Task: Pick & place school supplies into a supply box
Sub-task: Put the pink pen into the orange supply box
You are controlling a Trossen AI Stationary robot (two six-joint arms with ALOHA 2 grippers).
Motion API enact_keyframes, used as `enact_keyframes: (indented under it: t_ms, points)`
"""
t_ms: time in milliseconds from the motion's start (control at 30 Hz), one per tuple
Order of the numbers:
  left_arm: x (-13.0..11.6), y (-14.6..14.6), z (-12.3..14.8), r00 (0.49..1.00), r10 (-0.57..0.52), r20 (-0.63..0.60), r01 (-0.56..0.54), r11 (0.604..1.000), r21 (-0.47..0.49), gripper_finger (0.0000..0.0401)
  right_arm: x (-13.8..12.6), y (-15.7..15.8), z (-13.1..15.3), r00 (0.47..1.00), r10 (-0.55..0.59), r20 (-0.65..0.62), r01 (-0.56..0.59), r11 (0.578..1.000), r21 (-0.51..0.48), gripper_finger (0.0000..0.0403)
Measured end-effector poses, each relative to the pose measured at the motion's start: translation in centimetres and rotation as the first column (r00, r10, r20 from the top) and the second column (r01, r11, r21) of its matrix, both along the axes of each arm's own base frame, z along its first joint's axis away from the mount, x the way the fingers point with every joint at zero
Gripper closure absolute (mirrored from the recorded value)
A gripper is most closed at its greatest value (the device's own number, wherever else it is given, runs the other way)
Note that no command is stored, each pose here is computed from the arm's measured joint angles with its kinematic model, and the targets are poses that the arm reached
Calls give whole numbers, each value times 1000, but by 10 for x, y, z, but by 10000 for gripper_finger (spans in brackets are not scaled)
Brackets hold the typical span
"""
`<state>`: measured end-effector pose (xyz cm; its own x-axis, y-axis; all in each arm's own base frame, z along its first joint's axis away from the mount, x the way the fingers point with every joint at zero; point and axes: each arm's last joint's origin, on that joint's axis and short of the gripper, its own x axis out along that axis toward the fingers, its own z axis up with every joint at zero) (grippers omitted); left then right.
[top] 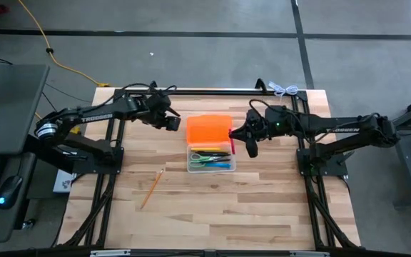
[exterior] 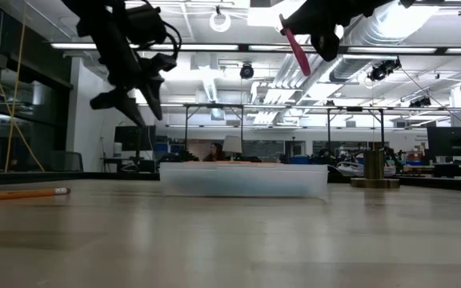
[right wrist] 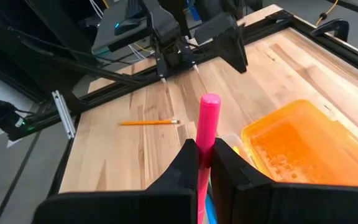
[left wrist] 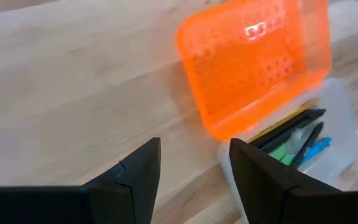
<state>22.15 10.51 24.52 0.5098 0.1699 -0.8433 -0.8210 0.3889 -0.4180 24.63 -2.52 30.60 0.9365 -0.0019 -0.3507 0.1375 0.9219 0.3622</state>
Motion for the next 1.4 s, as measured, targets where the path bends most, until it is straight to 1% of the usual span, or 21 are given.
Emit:
enact_keyframes:
  t_ms: [133,267,433,533,600,733,867,967,1133,1233,1400]
  points:
    - [-9,-2,6,999,29,-24,-28,999,38,181,7,5,-6,1000,-2,-18,2,1000,-7,402]
    - [-15,-5,11,999,48,-17,-47,996,74,180,17,9,-15,999,11,-39,-11,1000,0,402]
    - [-30,-11,3,998,65,-11,-64,995,82,180,29,10,-25,998,17,-53,-17,1000,3,402]
    - [-41,-16,-5,996,93,5,-93,993,75,181,33,9,-30,997,17,-70,-16,1000,9,402]
    - [-48,-19,-8,993,111,38,-113,990,80,180,36,9,-34,996,19,-86,-17,1000,25,402]
    - [-59,-25,-9,986,113,121,-126,986,107,181,42,9,-42,992,23,-122,-19,999,32,403]
    - [-68,-29,-5,973,106,204,-135,981,136,180,57,9,-44,987,58,-151,-53,998,33,403]
    - [-73,-31,0,965,91,247,-133,978,161,181,71,8,-44,975,81,-205,-81,997,8,403]
    - [-79,-34,7,958,77,276,-136,970,203,180,93,7,-47,938,115,-328,-135,990,-39,403]
    - [-82,-35,10,956,67,287,-135,965,224,182,105,6,-47,922,132,-365,-163,985,-55,403]
    - [-84,-36,12,954,53,295,-128,961,243,184,121,8,-53,896,180,-405,-215,976,-42,403]
